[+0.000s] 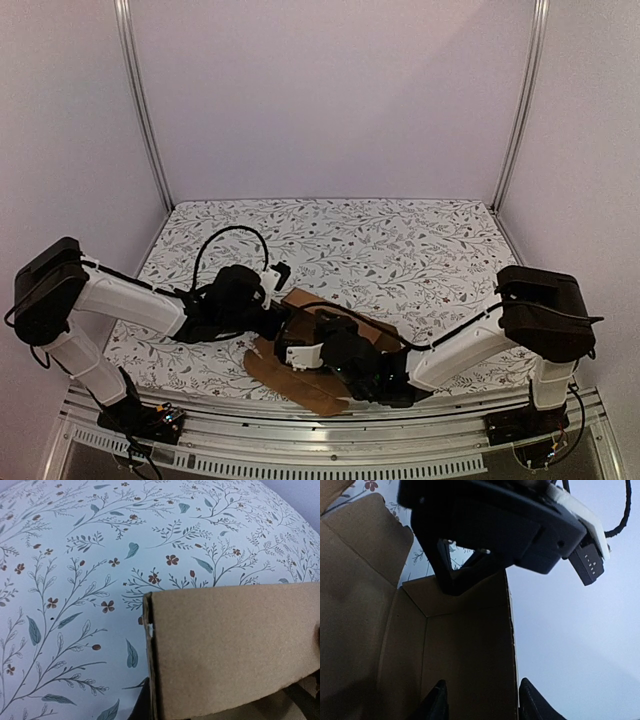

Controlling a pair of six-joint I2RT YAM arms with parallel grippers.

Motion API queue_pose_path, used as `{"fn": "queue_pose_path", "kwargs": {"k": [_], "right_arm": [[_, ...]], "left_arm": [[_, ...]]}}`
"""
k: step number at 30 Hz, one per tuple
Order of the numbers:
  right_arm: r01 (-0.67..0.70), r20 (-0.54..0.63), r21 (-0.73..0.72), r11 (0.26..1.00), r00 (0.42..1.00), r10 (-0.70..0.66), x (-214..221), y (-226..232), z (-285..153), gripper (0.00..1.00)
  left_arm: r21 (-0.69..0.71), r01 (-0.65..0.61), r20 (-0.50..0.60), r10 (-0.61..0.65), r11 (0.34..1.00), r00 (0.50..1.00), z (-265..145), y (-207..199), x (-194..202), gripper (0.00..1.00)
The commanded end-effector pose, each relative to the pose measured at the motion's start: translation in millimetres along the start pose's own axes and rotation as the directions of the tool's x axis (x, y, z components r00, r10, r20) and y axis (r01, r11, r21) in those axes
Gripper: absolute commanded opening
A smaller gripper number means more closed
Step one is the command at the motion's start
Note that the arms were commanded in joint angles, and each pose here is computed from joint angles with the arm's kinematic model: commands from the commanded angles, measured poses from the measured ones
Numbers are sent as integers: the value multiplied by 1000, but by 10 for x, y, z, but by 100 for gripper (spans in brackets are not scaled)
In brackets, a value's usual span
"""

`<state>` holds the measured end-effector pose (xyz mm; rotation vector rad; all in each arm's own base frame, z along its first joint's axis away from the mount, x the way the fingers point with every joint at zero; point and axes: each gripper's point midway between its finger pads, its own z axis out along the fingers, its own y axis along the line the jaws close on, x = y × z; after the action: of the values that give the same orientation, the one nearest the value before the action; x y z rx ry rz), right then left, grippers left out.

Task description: Fold the paper box

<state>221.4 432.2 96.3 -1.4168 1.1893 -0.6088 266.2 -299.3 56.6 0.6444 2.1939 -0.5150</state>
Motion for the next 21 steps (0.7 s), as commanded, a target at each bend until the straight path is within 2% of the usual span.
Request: {"fn": "queue_pose_path", "kwargs": {"k": [1,4,9,19,21], "right_arm": [[-121,76,-134,983,988,132,-183,-83,-170,50],[-169,108,-211,963,975,195,-253,-188,-303,58],[-263,129,-377,888,934,332,-336,-274,-581,69],[-413,82,-500,761,852,516,-428,-519,-847,74],[-448,41,-500,742,843,536,-365,-604,-827,74]], "left_arm": [[64,-46,47,43,997,998,21,-232,-218,0],[66,-59,49,56,996,997,29,-245,-249,0],[59,-78,43,75,995,996,44,-247,-273,0],[53,-103,26,102,993,994,93,-252,-280,0],[59,-113,20,112,992,993,105,-265,-279,0]]}}
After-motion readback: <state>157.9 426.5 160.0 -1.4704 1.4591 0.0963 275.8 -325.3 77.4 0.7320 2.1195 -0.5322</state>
